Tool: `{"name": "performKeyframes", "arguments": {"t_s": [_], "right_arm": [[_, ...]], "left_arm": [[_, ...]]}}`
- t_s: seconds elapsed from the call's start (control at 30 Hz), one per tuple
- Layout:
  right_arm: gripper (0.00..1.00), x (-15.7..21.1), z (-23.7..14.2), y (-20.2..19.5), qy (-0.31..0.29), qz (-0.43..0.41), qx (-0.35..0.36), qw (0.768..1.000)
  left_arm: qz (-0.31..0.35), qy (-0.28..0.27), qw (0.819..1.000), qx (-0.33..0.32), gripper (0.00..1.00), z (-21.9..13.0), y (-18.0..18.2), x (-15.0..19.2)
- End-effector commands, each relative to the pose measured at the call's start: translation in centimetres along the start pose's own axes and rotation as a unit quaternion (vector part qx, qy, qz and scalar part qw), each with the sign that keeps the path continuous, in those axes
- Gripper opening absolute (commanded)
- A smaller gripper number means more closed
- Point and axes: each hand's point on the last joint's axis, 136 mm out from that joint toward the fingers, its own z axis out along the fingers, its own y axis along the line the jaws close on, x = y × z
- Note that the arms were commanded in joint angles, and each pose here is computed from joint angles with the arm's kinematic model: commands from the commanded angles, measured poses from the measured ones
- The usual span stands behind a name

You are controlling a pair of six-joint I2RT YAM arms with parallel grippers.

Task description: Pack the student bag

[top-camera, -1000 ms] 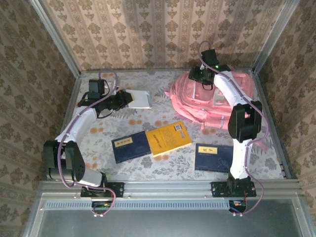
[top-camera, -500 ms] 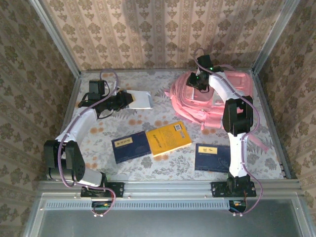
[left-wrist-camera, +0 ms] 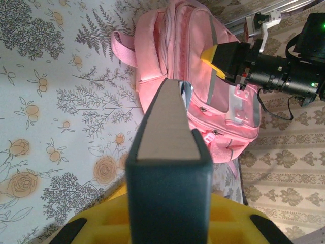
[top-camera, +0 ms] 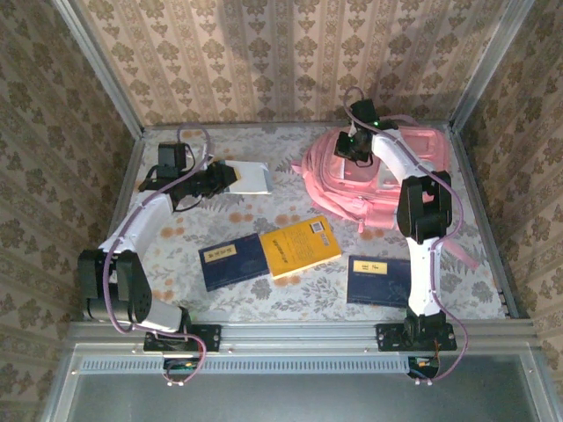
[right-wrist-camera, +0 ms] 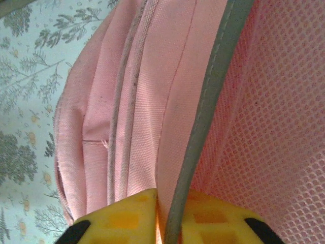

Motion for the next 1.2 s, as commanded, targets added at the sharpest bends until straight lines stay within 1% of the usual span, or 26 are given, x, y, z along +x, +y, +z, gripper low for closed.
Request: {"name": "performKeyframes", "arguments": {"t_s": [0.0,0.1,0.17,0.2,0.27,0.3,0.4,0.47,0.57,0.63,0.7,0.8,0.9,1.0,1.1,1.17], "right_arm": [[0.14,1.2,-1.4,1.8,0.007,-0.034,-0.008,0.999],[0.13,1.7,-0.7,2.0,0.021,-0.044,-0.009,0.999],[0.01,1.8,-0.6,2.0,0.031,-0.051,-0.005,0.998],[0.0,1.7,-1.0,2.1,0.031,-0.056,-0.007,0.998],[0.0,1.0,-2.7,3.0,0.018,-0.067,-0.021,0.997],[0.0,0.5,-4.0,3.7,0.009,-0.076,-0.039,0.996],[0.0,0.1,-8.1,6.7,0.001,-0.098,-0.124,0.987],[0.0,0.1,-10.4,7.2,0.002,-0.096,-0.159,0.983],[0.0,-0.4,-14.0,7.7,-0.024,-0.089,-0.219,0.971],[0.0,-0.8,-16.4,7.8,-0.047,-0.082,-0.26,0.961],[0.0,-1.4,-18.5,7.7,-0.069,-0.067,-0.318,0.943],[0.0,-1.4,-20.5,7.7,-0.059,-0.042,-0.407,0.91],[0.0,-1.1,-21.8,7.6,-0.047,-0.04,-0.457,0.887],[0.0,-1.0,-23.2,8.4,-0.04,-0.049,-0.484,0.873],[0.0,-1.1,-24.5,8.5,-0.038,-0.059,-0.494,0.866],[0.0,-1.3,-25.2,8.4,-0.045,-0.061,-0.5,0.863]], "left_arm": [[0.019,-0.003,1.0,0.016,0.0,-0.2,-0.5,-0.2],[0.019,-0.003,1.0,0.015,0.0,-0.2,-0.5,-0.2],[0.018,-0.003,1.0,0.014,0.0,-0.2,-0.4,-0.2],[0.018,-0.003,1.0,0.014,0.0,-0.2,-0.4,-0.1],[0.019,-0.005,1.0,0.013,0.0,-0.3,-0.5,-0.1],[0.02,-0.006,1.0,0.011,0.0,-0.4,-0.5,-0.1],[0.021,-0.009,1.0,0.008,0.0,-0.6,-0.6,-0.2],[0.02,-0.011,1.0,0.006,0.0,-0.7,-0.5,-0.2],[0.018,-0.012,1.0,0.004,0.0,-0.7,-0.5,-0.3],[0.016,-0.01,1.0,0.006,0.0,-0.6,-0.5,-0.2],[0.011,-0.009,1.0,0.006,0.0,-0.6,-0.4,-0.1],[0.014,-0.011,1.0,0.014,0.0,-0.5,-0.6,-0.2],[0.021,-0.013,0.999,0.033,0.0,-0.2,-1.6,-0.6],[0.025,-0.01,0.999,0.04,0.0,0.5,-3.0,-1.2],[0.041,-0.012,0.998,0.046,0.0,1.5,-5.0,-2.3],[0.048,-0.005,0.998,0.044,0.0,2.6,-5.6,-2.8]]}}
